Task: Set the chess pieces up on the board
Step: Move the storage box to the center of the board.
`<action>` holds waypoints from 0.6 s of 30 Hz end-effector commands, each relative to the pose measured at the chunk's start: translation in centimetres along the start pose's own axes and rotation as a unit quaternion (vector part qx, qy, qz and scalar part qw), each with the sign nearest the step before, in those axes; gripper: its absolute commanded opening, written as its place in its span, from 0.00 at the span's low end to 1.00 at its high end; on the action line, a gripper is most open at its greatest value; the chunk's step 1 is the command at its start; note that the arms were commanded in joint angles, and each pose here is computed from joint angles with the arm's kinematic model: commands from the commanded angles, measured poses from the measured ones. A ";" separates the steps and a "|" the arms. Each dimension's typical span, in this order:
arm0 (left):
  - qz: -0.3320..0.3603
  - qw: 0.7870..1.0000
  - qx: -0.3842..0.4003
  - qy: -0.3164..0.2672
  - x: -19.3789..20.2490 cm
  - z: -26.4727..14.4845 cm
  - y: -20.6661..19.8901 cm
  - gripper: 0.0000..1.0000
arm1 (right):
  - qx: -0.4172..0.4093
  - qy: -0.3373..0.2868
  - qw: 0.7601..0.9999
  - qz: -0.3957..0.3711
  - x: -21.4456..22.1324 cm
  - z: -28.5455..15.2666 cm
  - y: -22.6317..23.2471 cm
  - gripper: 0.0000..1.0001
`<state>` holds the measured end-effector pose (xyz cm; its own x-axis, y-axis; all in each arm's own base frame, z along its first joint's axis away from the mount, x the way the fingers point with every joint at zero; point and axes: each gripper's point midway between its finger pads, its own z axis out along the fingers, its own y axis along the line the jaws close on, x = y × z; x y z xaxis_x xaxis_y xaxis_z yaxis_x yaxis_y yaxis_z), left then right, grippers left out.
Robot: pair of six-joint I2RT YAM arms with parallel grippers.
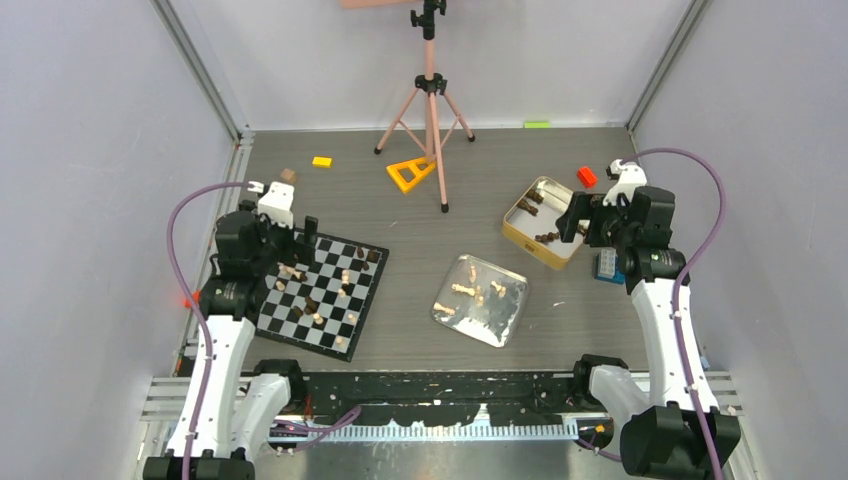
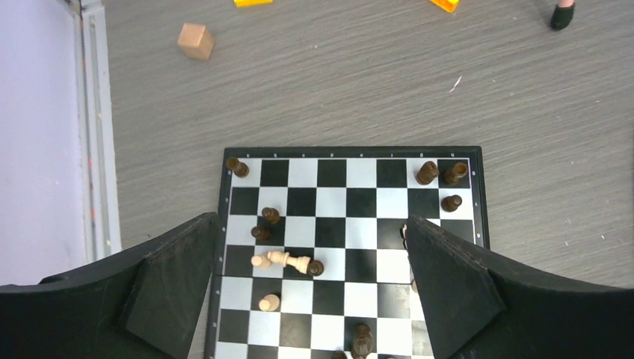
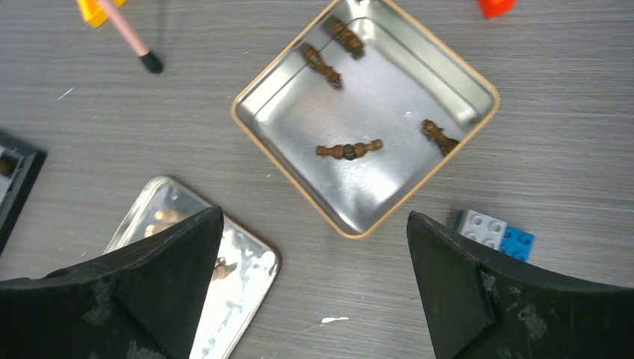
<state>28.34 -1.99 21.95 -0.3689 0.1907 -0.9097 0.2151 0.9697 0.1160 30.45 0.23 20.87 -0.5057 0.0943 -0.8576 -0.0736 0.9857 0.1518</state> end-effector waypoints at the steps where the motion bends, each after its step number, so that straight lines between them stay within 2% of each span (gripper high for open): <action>1: 0.039 0.998 0.053 0.016 -0.8 -1.3 -1.4 0.98 | -0.084 -0.014 0.996 -0.025 -1.6 -0.9 3.1 1.00; 5: 0.049 0.996 0.060 0.045 0.5 -1.2 -1.5 0.98 | -0.103 0.009 0.993 -0.056 -1.5 0.1 4.4 1.00; 7: 0.049 0.995 0.064 0.054 0.7 -1.0 -1.5 0.98 | -0.116 0.023 0.988 -0.097 -1.2 0.9 5.8 1.00; 10: 0.042 0.993 0.093 0.062 0.6 -0.3 -2.4 0.98 | -0.133 0.061 0.974 -0.174 0.7 2.5 8.3 1.00; 14: 0.022 0.988 0.130 0.076 -0.2 1.3 -3.4 0.98 | -0.137 0.105 0.955 -0.241 3.8 6.0 9.9 1.00; 18: 0.014 0.983 0.150 0.107 0.6 2.7 -4.1 0.98 | -0.160 0.153 0.929 -0.298 6.9 7.7 11.4 0.89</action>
<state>29.06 -4.74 19.03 -0.5426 0.2790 -0.7923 0.4231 0.9056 0.0291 31.55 12.57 13.81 -0.5767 -0.4159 -0.7032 -0.5814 0.8136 -0.0044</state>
